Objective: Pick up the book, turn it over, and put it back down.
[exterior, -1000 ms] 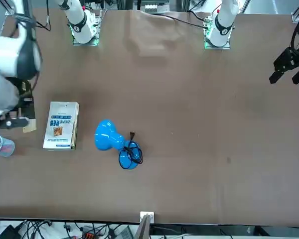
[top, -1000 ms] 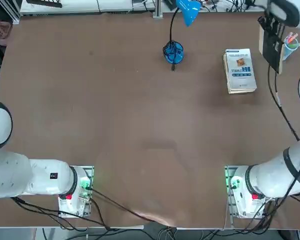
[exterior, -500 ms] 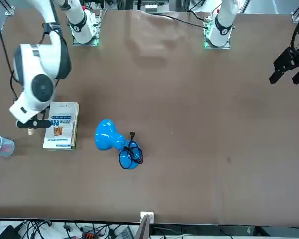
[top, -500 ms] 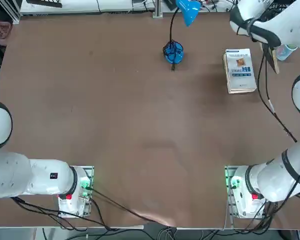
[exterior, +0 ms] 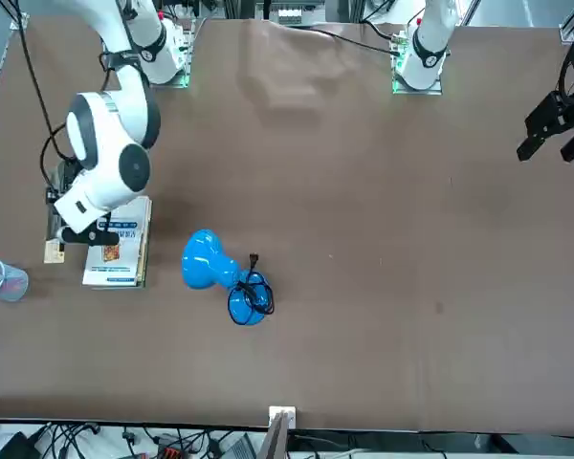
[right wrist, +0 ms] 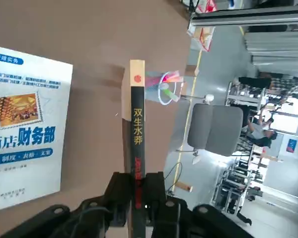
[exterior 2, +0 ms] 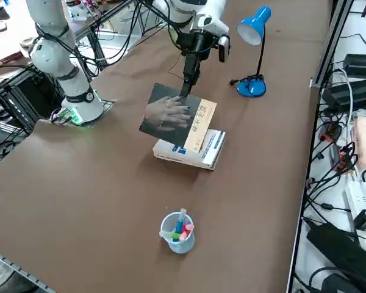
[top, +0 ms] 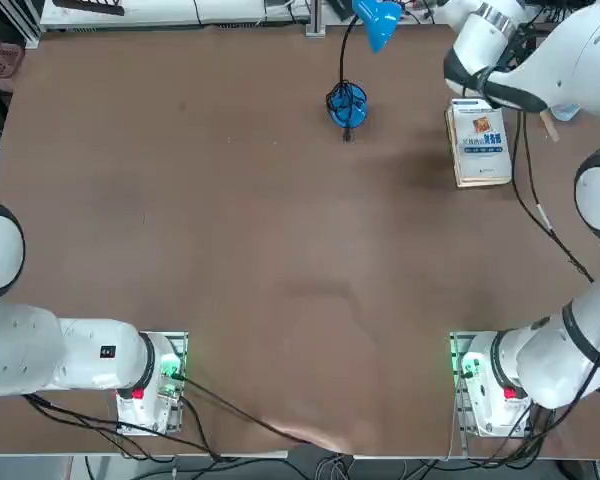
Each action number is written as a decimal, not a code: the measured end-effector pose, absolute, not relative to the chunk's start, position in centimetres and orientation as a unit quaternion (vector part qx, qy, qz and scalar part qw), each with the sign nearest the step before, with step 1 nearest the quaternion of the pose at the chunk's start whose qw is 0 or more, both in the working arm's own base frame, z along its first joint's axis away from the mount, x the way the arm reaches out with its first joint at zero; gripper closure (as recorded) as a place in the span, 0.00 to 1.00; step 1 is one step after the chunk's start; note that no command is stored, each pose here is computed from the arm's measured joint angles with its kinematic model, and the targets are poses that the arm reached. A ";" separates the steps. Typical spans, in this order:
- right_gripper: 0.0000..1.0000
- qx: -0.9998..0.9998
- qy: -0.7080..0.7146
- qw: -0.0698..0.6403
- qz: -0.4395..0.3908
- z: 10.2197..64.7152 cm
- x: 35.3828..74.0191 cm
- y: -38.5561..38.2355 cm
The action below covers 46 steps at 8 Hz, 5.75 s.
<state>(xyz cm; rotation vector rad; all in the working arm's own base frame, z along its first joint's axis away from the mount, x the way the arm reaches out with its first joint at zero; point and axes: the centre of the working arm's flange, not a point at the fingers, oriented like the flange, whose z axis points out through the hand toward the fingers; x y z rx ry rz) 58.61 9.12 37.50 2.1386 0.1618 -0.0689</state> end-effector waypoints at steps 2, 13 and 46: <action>0.89 0.866 0.061 0.496 -0.007 36.2 58.1 9.7; 0.89 0.825 0.006 0.564 0.034 26.3 55.5 14.7; 0.89 0.777 0.044 0.627 0.049 15.9 55.1 18.4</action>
